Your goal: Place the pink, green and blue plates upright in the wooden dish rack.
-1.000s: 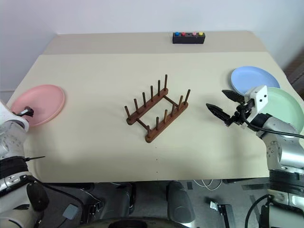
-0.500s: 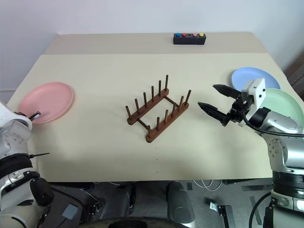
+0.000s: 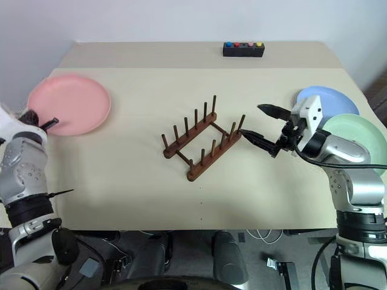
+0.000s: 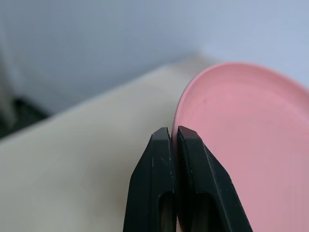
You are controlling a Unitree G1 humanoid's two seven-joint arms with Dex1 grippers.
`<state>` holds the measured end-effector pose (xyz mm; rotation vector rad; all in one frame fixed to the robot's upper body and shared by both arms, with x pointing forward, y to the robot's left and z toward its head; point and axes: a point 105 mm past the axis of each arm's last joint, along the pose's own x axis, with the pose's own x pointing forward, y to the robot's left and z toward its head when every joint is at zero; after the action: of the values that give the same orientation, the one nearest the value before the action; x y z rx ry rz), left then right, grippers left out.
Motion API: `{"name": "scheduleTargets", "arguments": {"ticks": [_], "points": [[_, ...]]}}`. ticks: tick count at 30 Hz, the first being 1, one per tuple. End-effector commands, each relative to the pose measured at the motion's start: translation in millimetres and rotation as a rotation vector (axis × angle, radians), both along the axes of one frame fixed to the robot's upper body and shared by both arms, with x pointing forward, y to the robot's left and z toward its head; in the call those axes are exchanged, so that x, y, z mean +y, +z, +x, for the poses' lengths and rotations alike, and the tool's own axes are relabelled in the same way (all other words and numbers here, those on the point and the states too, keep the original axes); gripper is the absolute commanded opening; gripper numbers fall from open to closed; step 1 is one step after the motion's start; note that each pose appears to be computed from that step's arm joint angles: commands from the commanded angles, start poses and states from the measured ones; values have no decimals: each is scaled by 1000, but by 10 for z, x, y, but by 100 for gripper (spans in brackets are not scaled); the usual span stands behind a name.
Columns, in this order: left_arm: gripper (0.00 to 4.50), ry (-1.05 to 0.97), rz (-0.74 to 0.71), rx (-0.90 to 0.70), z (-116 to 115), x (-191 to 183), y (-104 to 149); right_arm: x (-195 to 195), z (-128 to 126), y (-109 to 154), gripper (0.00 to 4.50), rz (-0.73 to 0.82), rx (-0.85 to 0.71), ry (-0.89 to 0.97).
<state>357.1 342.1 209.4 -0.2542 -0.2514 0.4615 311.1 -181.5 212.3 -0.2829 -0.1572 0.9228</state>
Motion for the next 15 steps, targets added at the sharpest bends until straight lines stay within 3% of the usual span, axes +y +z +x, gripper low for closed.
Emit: {"name": "scheduleTargets", "arguments": {"ticks": [1, 7, 11, 15], "points": [[3, -76, 164, -169, 54, -442, 613, 328, -2, 228, 450, -74, -159, 61], [3, -265, 240, -305, 137, -1241, 1053, 836, 27, 422, 450, -183, -352, 124], [3, -358, 288, -340, 119, -1701, 1191, 1025, 135, 341, 450, -392, -512, 105], [3, -417, 309, -359, 86, -1948, 1244, 1096, 240, 276, 450, -481, -610, 79]]}}
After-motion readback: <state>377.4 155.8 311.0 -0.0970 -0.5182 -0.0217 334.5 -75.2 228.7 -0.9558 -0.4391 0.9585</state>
